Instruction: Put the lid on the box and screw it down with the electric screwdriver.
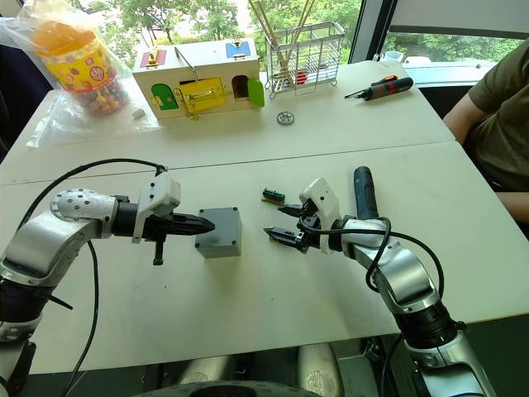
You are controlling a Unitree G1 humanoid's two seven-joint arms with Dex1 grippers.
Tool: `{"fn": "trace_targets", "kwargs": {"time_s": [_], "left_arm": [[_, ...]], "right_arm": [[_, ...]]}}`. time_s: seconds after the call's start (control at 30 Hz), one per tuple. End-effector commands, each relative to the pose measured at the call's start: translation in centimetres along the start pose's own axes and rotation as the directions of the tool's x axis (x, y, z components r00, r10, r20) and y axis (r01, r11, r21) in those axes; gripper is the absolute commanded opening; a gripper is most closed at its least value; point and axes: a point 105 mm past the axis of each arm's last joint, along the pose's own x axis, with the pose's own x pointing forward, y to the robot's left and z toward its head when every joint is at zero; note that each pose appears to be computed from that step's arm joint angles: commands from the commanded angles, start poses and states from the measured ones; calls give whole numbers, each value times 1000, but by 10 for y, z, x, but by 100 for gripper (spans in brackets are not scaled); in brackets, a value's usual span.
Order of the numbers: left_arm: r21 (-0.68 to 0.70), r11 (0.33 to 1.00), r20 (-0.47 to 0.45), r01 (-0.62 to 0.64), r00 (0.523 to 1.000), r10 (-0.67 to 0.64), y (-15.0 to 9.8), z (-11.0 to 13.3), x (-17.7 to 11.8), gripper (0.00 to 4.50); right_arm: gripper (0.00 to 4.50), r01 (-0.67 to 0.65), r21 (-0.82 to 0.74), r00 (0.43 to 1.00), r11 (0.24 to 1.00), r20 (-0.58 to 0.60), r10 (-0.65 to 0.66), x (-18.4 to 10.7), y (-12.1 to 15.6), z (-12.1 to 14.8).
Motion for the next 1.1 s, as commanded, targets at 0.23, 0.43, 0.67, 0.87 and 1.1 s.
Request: {"fn": "trace_targets", "kwargs": {"time_s": [0.23,0.43,0.67,0.87,1.1], "left_arm": [[35,999,13,-9,1000,8,-1,5,-1,0],[34,999,11,-10,1000,10,-1,5,-1,0],[33,999,10,-11,1000,10,-1,4,1,0],[34,999,10,-13,1000,12,0,4,2,0],[31,999,12,-21,1000,20,2,4,0,0]], "right_arm": [[283,-17,-19,1000,1000,-15,17,3,6,-4],[283,-10,-16,1000,1000,-21,10,5,5,-7],[176,-4,-23,1000,1000,-27,3,7,3,-9],[6,-3,-32,999,999,-37,2,7,4,-12],[6,-3,-24,1000,1000,-1,3,3,3,-2]]}}
